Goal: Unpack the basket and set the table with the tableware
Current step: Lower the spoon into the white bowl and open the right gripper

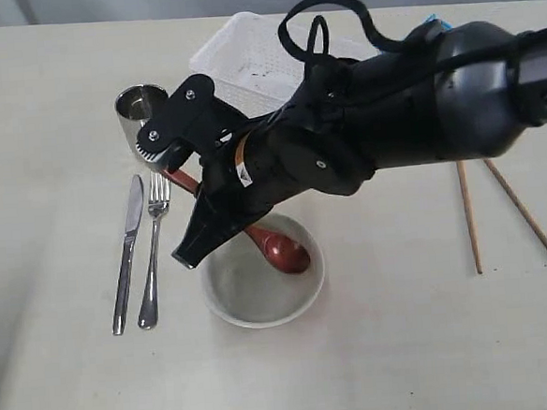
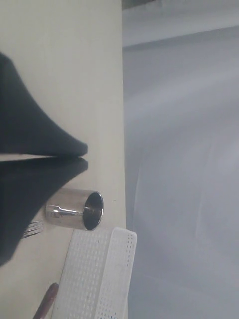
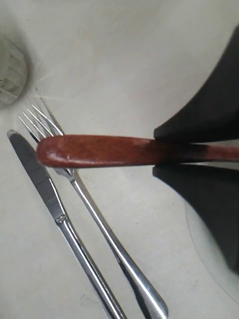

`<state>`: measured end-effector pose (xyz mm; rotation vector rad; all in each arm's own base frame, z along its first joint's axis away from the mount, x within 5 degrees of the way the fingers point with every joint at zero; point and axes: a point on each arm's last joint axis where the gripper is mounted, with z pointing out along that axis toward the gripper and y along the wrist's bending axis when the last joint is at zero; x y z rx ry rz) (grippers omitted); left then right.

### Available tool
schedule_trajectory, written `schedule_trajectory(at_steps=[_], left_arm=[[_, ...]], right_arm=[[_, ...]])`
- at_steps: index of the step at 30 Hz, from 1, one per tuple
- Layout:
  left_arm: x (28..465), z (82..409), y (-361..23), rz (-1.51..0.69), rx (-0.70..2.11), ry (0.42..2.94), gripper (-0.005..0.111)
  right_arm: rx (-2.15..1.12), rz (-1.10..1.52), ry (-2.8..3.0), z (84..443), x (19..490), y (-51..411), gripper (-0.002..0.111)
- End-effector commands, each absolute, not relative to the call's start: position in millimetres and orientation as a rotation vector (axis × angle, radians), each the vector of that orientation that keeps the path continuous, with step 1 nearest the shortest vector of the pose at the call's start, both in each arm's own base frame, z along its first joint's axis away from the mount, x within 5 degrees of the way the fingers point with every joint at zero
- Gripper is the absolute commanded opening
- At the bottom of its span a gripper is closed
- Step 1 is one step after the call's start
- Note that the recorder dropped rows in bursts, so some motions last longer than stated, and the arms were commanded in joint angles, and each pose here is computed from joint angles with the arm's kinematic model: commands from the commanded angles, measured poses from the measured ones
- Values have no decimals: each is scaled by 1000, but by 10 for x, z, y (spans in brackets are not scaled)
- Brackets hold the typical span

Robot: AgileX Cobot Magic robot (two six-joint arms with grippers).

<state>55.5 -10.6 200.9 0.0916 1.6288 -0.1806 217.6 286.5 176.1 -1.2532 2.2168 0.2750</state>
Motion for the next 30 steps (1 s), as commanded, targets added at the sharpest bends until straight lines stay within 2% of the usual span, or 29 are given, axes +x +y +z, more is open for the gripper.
schedule_trajectory(at_steps=[1, 10, 12, 17, 19, 24, 30], left_arm=[[554, 2007, -105, -179, 94, 1622, 0], [554, 2007, -105, -179, 94, 1622, 0], [554, 2007, -105, -179, 94, 1622, 0], [554, 2007, -105, -179, 94, 1622, 0], [554, 2007, -105, -179, 94, 1622, 0], [554, 2007, -105, -179, 94, 1622, 0], [554, 2007, -105, -179, 94, 1622, 0]], right_arm=[[-1278, 265, 2222, 1689, 2168, 2890, -1], [-1355, 240, 2240, 1662, 2028, 2936, 1], [-1356, 240, 2239, 1662, 2026, 2938, 7], [-1361, 229, 2255, 1654, 2020, 2925, 37], [-1359, 228, 2260, 1659, 2018, 2921, 41], [-1327, 248, 2229, 1850, 2004, 2884, 41], [-1270, 270, 2116, 2395, 1942, 2711, 41]])
